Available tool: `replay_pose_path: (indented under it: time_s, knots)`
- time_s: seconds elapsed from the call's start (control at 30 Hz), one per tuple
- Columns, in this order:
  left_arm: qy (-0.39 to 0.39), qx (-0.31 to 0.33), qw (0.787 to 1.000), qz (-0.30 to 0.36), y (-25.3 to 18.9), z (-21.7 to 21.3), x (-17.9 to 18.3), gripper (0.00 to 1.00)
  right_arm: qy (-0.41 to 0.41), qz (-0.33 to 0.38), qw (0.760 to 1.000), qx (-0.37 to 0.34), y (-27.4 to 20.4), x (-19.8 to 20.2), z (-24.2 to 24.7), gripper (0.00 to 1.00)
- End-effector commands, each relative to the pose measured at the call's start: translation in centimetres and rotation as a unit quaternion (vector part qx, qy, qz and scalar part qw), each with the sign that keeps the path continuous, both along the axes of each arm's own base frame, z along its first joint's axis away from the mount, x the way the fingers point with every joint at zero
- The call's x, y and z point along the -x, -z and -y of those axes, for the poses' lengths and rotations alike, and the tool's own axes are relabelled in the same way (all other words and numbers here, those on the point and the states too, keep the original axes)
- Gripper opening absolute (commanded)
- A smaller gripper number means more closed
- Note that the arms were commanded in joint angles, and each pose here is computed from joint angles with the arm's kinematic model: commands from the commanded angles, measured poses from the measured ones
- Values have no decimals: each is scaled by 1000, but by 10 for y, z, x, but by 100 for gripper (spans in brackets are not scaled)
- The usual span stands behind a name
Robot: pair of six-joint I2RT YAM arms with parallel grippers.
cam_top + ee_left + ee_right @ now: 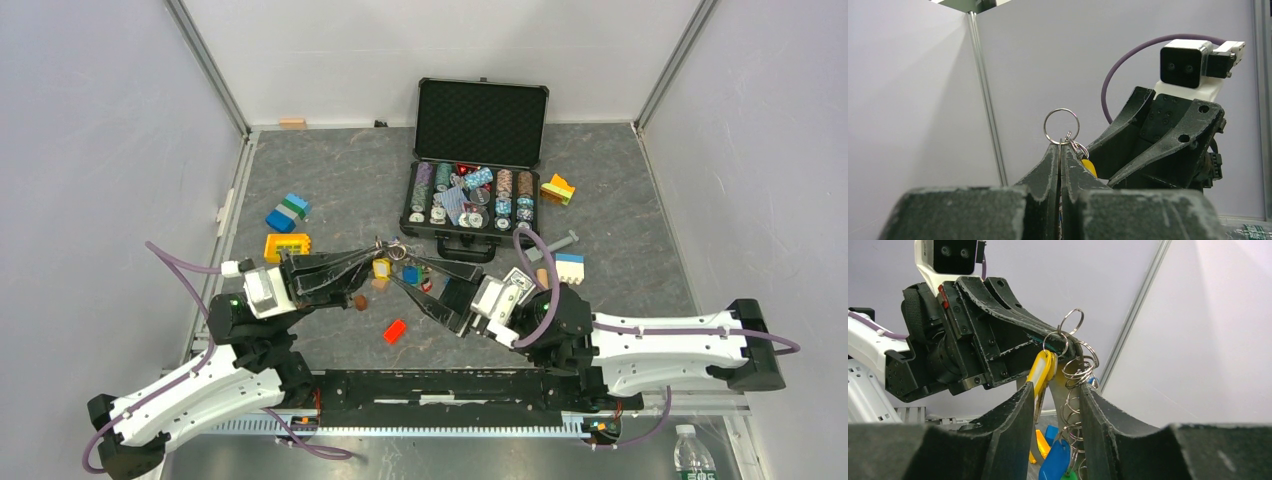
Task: Remove the keys from the keyring
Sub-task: Remove the key from the keyring.
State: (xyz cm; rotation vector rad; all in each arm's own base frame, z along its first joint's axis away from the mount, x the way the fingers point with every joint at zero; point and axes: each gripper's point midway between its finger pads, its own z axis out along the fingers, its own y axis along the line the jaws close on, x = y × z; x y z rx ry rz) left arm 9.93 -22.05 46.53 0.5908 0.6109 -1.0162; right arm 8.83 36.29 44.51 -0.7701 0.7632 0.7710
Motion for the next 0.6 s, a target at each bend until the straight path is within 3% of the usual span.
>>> replay_pose_path:
  time_s: [0.0, 0.23, 0.57]
  knots:
    - [1, 35, 999, 37, -22, -12, 12, 2, -24, 3, 999, -34, -19, 11, 2, 43]
    - [3, 37, 999, 40, -24, -14, 14, 2, -36, 3, 999, -30, -15, 17, -3, 39]
    - [-9, 38, 998, 47, -28, -20, 15, 2, -41, -1, 999, -9, 7, 22, 6, 43]
